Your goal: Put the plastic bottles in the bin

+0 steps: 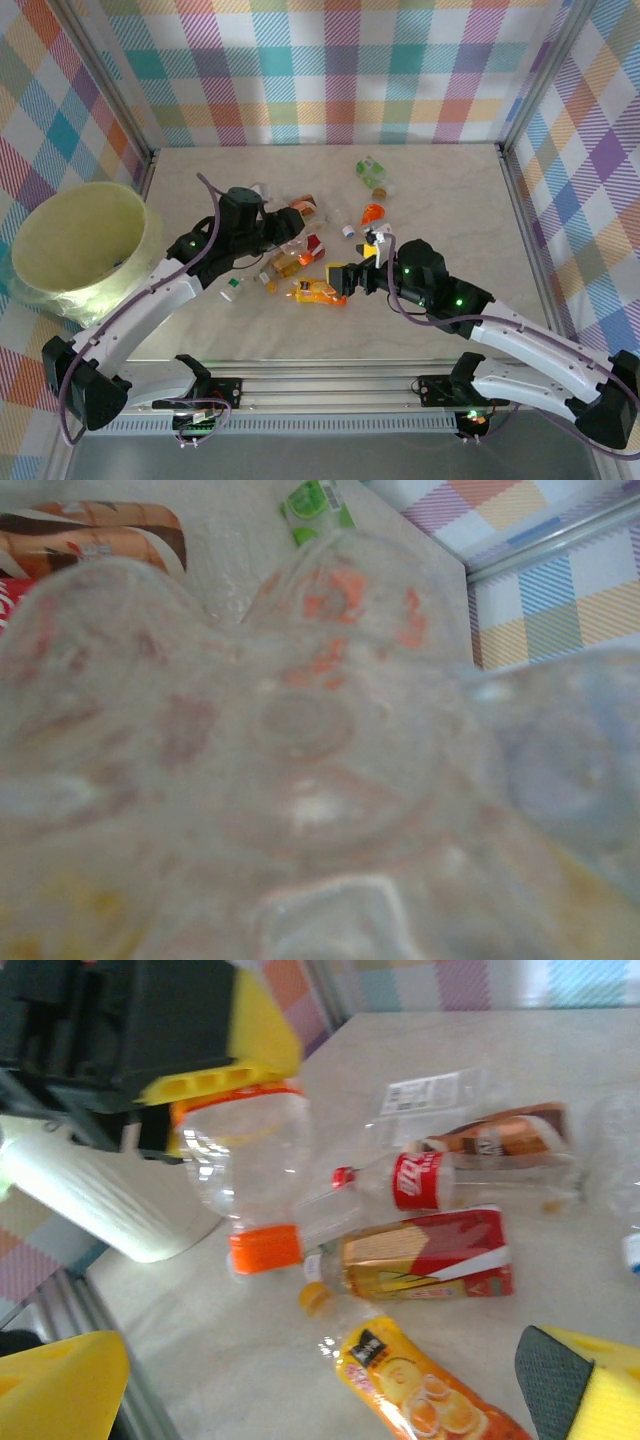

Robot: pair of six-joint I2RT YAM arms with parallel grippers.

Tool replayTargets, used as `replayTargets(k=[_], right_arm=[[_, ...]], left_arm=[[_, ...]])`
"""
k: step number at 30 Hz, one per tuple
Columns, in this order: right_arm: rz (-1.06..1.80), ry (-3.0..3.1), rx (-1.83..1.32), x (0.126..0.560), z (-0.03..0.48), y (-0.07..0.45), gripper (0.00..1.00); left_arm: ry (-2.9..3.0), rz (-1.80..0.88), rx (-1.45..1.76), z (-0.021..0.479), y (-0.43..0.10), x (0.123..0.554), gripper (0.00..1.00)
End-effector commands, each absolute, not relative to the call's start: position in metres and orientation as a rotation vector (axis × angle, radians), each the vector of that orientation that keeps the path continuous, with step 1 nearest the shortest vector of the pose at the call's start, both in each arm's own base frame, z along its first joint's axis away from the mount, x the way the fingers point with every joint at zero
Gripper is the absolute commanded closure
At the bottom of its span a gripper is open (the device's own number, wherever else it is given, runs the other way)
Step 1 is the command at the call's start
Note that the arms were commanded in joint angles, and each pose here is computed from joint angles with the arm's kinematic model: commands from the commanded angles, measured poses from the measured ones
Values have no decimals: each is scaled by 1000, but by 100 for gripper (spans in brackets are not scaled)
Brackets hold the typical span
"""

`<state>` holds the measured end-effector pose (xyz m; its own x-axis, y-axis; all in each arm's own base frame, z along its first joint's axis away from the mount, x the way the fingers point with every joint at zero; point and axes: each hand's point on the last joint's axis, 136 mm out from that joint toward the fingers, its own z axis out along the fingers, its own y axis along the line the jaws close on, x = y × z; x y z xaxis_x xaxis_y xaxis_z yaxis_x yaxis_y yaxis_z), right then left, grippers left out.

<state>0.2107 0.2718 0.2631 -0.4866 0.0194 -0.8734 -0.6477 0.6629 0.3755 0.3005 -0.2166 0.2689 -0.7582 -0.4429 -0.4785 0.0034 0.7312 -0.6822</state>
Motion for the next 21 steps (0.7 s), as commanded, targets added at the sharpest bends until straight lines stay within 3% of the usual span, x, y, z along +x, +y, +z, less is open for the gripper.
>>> replayTargets(k=[1,6,21], right_arm=[[737,1965,-381,226,247,252,0],[626,1997,-263,239,239,235,0],[513,2060,-103,245,214,207,0]], left_arm=[[2239,-871,-346,291,-200,304,46],[2196,-784,-333,323,-172,308,46],[1932,64,-519,442,20,279,46]])
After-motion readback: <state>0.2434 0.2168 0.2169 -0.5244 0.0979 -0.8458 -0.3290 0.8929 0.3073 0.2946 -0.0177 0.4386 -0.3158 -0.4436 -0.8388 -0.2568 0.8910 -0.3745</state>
